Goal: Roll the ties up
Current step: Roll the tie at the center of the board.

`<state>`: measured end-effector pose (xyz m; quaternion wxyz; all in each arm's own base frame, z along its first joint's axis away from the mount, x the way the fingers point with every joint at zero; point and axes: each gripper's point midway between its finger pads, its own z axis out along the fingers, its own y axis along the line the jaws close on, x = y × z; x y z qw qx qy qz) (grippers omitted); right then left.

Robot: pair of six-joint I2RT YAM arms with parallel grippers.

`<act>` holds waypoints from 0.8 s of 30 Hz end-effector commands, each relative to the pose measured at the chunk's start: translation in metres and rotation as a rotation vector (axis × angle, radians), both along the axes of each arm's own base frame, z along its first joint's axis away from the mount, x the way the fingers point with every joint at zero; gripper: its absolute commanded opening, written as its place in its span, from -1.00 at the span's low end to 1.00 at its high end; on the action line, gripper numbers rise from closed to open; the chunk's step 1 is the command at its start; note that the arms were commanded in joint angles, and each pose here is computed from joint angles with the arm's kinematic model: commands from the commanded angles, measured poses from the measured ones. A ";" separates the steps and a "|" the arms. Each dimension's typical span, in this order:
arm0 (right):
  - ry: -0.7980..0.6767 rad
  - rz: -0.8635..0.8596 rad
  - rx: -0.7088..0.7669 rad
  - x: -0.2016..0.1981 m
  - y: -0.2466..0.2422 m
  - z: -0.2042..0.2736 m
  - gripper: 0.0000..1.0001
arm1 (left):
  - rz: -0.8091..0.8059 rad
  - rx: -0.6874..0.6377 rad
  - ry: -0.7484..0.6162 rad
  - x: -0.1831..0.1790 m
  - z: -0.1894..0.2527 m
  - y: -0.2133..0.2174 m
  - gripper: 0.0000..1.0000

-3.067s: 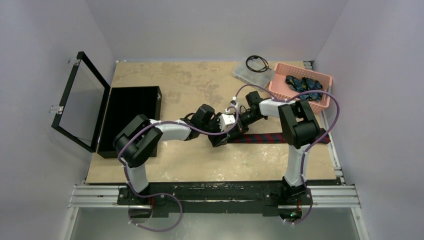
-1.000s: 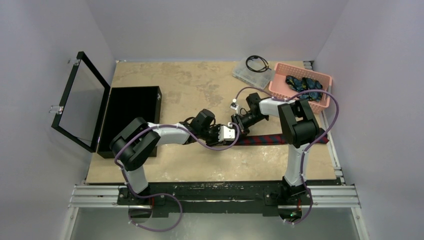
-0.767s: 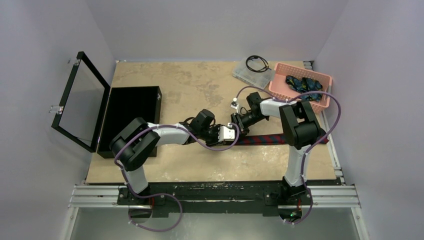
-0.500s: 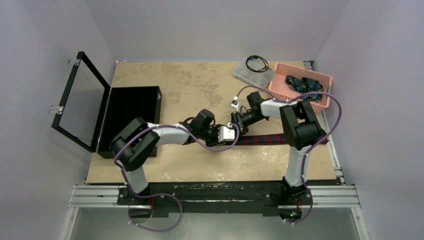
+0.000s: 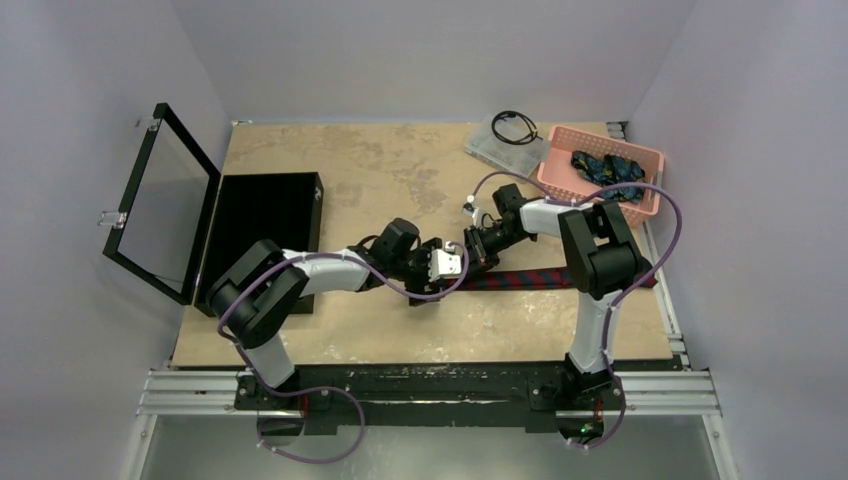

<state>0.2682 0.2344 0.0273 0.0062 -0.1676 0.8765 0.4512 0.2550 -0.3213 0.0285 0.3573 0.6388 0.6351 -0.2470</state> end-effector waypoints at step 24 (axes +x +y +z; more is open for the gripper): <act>-0.069 0.045 0.056 -0.003 0.003 0.028 -1.00 | -0.048 0.049 0.054 -0.009 -0.016 -0.019 -0.38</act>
